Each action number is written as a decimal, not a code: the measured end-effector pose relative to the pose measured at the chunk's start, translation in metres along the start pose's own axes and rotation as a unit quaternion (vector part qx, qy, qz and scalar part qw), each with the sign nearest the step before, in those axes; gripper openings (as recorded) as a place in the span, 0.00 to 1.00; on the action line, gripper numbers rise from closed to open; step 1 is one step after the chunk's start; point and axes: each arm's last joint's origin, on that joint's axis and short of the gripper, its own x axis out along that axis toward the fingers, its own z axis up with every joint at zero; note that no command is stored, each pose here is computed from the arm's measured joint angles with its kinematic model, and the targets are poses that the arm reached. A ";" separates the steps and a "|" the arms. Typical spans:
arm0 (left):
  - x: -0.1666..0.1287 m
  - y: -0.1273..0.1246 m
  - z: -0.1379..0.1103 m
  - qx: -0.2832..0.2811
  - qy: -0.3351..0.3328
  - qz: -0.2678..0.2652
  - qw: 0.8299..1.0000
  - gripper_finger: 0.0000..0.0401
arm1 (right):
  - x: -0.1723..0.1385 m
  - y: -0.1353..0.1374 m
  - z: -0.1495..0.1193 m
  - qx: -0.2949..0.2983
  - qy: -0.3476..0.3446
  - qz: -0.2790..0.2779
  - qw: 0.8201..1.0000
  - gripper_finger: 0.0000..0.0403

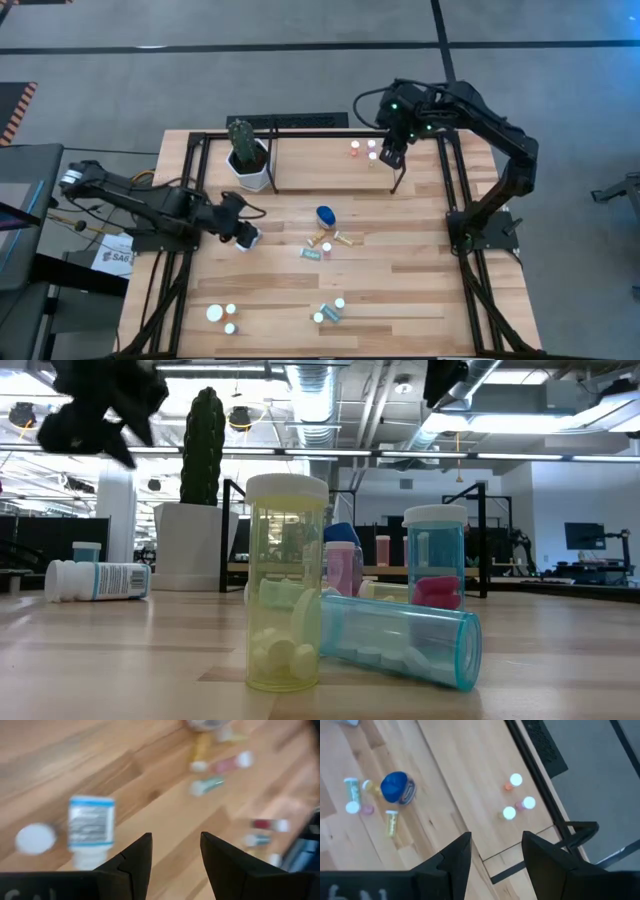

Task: Pick and place medicine bottles onto shelf by color
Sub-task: Put the small blue pill bottle on the shelf

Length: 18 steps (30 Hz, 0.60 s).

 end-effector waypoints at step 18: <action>0.013 0.033 -0.001 -0.072 0.029 0.234 0.969 0.38 | 0.000 -0.002 0.000 -0.041 0.002 -0.001 0.999 0.49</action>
